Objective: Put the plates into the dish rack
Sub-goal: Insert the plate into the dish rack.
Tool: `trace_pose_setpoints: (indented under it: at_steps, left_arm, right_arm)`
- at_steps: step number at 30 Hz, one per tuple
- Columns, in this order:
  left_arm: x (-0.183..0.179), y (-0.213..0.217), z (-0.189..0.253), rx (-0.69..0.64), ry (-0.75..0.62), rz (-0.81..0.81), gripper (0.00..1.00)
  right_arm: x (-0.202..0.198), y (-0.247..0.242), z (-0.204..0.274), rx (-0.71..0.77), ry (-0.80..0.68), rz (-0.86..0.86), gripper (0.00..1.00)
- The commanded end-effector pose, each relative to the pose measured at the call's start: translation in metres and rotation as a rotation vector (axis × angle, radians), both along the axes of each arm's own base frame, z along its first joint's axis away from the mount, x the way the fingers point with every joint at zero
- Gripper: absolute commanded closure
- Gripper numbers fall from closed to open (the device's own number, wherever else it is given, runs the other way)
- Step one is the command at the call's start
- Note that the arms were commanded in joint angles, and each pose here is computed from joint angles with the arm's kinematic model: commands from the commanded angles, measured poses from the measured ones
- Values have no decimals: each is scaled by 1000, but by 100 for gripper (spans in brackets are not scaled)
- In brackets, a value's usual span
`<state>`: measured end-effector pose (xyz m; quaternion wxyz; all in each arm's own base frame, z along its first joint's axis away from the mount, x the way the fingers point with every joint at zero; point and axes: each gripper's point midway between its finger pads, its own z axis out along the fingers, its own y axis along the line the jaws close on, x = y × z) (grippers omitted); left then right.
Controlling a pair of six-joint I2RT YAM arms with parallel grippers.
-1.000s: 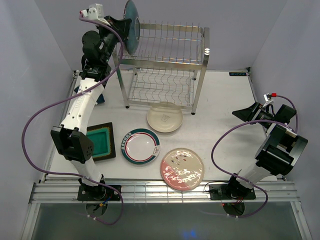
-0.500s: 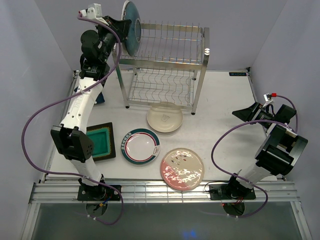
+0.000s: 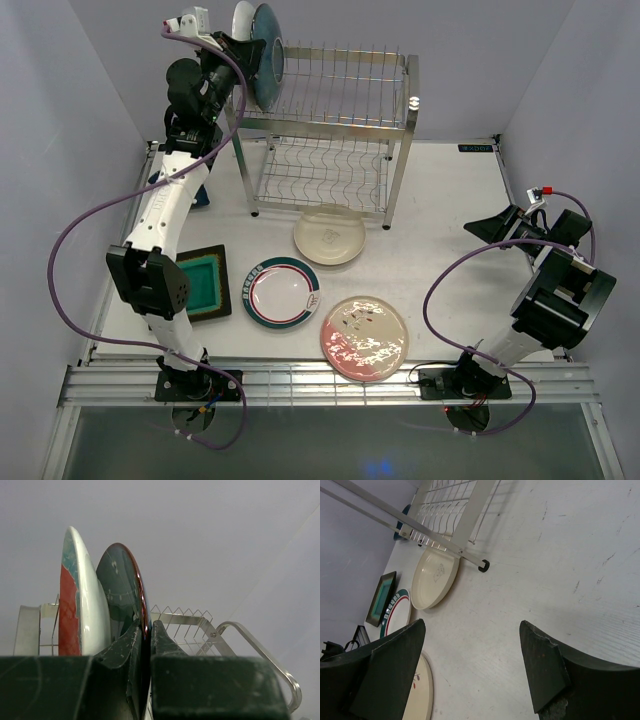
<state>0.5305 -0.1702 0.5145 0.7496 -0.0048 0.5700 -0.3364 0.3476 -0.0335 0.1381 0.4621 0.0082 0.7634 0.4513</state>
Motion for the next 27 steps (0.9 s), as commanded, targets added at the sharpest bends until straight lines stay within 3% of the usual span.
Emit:
trace_pose_setpoints:
  at_steps: [1, 4, 8, 12, 27]
  left_arm:
    - [-16, 25, 57, -30, -164, 73, 89]
    - [-12, 31, 54, -38, -146, 106, 80]
    - [-12, 35, 55, -49, -144, 128, 58]
    - [-12, 39, 57, -49, -145, 152, 49]
    - [-46, 45, 85, -61, -205, 147, 47]
  right_arm:
    - [2, -1, 8, 0, -32, 22, 19]
    - [3, -1, 8, 2, -30, 23, 19]
    - [2, 0, 8, 4, -32, 26, 19]
    - [3, 0, 8, 5, -30, 26, 18]
    - [2, 0, 8, 8, -28, 27, 19]
